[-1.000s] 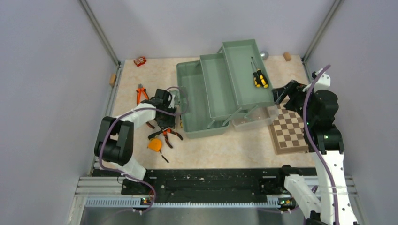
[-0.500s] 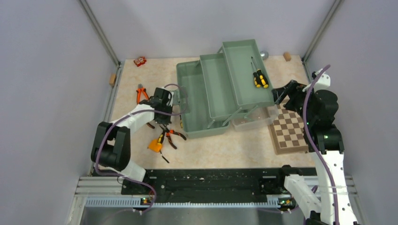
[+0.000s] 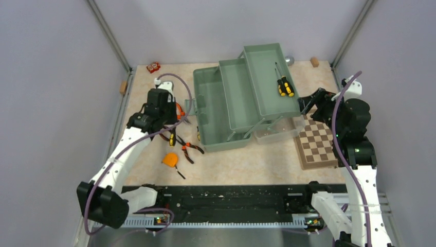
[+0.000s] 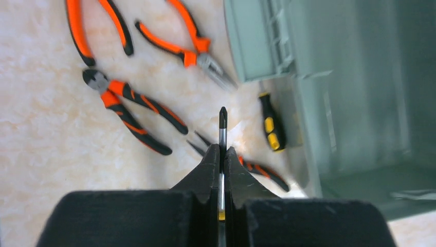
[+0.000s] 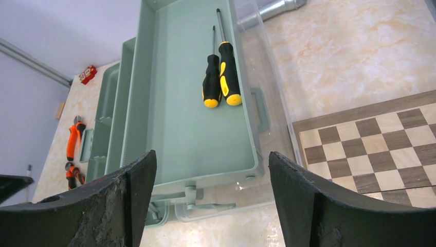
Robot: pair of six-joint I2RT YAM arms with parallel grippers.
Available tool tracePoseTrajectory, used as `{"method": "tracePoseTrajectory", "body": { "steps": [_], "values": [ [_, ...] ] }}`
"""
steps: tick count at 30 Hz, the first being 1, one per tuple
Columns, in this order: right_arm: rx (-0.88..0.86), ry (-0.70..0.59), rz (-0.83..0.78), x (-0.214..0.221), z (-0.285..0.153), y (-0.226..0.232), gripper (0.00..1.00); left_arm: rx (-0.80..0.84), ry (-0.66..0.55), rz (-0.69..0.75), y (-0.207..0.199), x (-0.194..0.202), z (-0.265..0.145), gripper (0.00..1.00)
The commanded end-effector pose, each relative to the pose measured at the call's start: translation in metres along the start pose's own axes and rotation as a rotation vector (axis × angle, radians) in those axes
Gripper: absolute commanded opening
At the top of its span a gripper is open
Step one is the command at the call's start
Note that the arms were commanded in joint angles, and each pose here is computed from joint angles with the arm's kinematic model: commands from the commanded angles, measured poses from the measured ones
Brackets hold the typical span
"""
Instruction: Pack the tool kit
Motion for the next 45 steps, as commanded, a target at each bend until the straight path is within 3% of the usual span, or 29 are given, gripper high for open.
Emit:
{"method": "tracePoseTrajectory", "body": {
  "steps": [1, 4, 11, 21, 32, 39, 45],
  "values": [
    [-0.022, -0.061, -0.015, -0.014, -0.009, 0.006, 0.79, 0.141, -0.243, -0.179, -0.023, -0.049, -0.052, 0.0],
    [-0.023, -0.056, -0.012, -0.013, -0.008, 0.005, 0.79, 0.301, -0.307, -0.268, -0.044, -0.071, -0.074, 0.0],
    [-0.051, -0.057, 0.009, -0.01, -0.007, 0.008, 0.79, 0.754, -0.273, -0.535, -0.114, -0.11, -0.098, 0.0],
    [-0.077, -0.062, 0.03, -0.008, -0.01, 0.011, 0.79, 0.978, -0.253, -0.643, -0.225, -0.146, -0.095, 0.0],
    [-0.105, -0.068, 0.043, -0.006, -0.018, 0.017, 0.79, 0.995, -0.173, -0.692, -0.319, -0.137, -0.041, 0.0],
    [-0.107, -0.071, 0.04, -0.006, -0.023, 0.018, 0.79, 0.935, -0.137, -0.673, -0.347, -0.121, 0.001, 0.01],
    [-0.105, -0.069, 0.034, -0.005, -0.026, 0.018, 0.79, 0.905, -0.114, -0.646, -0.353, -0.114, 0.019, 0.35]
  ]
}}
Point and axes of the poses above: each gripper's point midway between its finger pads, its own z axis out along the fingers, its own y axis along the line the jaws close on, x = y × z, the point moved 8 cm from there along -z, back along the fingers, and after that the axes turned 13 degrees about -z, right-handed, at the moved point
